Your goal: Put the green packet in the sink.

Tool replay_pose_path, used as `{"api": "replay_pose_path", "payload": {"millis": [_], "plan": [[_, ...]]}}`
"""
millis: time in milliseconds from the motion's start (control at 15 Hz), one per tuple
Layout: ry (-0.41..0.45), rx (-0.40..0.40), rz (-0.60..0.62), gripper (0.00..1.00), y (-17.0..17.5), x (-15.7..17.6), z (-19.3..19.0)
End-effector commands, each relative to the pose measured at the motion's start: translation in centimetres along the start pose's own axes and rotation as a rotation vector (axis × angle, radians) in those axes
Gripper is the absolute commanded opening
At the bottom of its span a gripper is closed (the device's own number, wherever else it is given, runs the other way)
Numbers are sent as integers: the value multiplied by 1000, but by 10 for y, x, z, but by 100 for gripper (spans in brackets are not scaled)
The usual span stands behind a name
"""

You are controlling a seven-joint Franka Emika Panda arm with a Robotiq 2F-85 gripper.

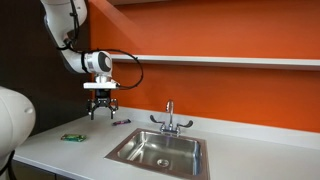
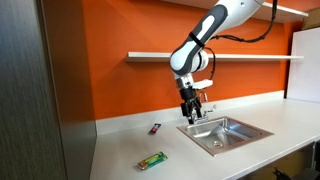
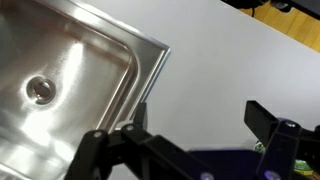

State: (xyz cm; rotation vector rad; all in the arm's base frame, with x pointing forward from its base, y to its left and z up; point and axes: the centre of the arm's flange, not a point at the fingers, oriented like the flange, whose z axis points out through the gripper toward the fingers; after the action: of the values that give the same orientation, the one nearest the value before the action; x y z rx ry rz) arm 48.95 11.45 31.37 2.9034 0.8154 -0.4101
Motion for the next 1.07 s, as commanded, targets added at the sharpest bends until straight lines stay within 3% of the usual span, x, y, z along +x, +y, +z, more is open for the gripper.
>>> {"api": "replay_pose_path", "payload": {"millis": [0,600,1000], "plan": [[4,31,-17,100,-11,31,1],[-56,55,27,100,-50,52,34],[-38,107,133,100,-114,87,34]]}}
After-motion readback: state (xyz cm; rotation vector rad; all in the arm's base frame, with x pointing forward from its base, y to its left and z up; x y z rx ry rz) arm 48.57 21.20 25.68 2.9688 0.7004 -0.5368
